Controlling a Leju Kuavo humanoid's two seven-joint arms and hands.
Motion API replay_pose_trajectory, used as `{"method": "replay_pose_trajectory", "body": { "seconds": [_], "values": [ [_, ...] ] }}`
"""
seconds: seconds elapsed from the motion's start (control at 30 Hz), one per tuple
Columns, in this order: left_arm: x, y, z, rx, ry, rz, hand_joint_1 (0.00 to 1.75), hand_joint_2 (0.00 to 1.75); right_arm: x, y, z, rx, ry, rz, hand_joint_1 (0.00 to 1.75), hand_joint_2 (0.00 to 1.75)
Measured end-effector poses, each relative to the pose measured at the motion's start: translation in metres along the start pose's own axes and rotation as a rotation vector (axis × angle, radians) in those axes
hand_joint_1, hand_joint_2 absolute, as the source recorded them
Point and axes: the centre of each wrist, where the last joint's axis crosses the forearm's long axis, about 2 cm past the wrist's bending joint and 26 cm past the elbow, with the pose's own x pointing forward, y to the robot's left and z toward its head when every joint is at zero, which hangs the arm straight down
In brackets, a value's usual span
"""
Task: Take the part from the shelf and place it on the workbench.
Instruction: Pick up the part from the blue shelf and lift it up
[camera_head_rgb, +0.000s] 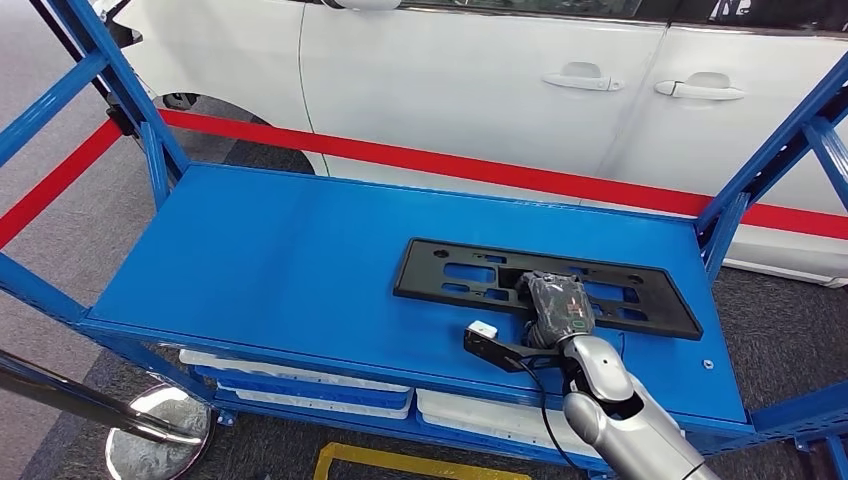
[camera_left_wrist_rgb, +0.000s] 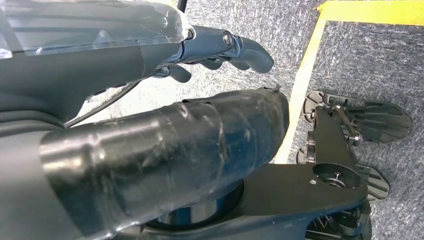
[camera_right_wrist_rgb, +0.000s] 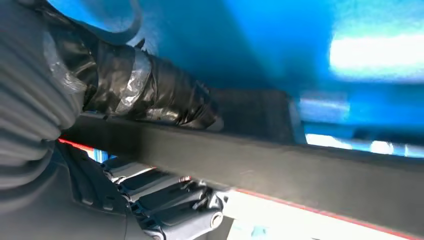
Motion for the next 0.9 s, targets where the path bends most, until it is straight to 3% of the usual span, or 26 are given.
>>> {"method": "replay_pose_trajectory", "body": {
  "seconds": [0.03,0.63,0.73,0.9],
  "values": [
    [0.0,0.0,0.0,-0.001,-0.001,0.0,0.0,1.75,0.0,0.0,0.0,-0.001,-0.001,0.0,1.75,1.75],
    [-0.001,0.001,0.0,0.0,-0.044,0.018,0.0,1.75,0.004,0.003,0.008,-0.035,-0.059,-0.017,1.75,1.75],
    [-0.002,0.001,-0.001,0.001,-0.057,0.033,0.0,1.75,0.01,-0.01,0.012,-0.087,-0.126,-0.081,1.75,1.75],
    [-0.003,0.002,-0.001,-0.001,-0.027,0.056,0.0,1.75,0.033,-0.056,0.019,-0.184,-0.304,-0.268,1.75,1.75]
  ]
}}
